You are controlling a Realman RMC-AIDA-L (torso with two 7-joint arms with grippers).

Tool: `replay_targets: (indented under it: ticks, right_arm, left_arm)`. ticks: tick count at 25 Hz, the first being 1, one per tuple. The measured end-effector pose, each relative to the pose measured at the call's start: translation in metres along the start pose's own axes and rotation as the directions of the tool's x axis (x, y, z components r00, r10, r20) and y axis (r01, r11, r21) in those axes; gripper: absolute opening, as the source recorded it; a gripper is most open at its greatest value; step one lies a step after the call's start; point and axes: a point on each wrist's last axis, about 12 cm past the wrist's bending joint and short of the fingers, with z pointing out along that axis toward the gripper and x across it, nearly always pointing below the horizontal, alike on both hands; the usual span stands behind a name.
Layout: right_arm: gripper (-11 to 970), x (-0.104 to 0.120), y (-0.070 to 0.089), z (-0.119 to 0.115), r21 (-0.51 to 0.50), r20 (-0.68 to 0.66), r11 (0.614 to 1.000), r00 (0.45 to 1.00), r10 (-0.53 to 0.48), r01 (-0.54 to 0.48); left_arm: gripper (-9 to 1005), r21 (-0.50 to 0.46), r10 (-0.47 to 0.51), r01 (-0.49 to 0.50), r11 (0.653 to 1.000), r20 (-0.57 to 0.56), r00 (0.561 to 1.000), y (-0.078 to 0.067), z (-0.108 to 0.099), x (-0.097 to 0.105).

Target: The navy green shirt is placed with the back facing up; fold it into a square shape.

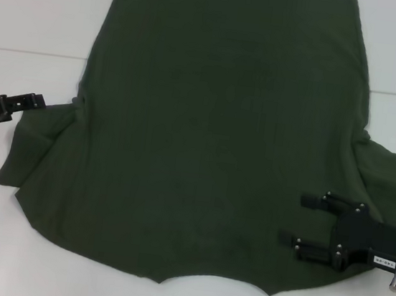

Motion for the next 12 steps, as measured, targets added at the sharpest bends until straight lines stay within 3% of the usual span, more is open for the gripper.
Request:
replay_targets:
  ticks: [12]
  right_arm:
    - [899,0.0008,-0.0002,0.0017,0.004,0.0,1.0,1.0,0.01,-0.01]
  left_arm:
    - [918,-0.086,0.076,-0.076,0.993,0.001,0.997,0.0084,0.0069,0.0066]
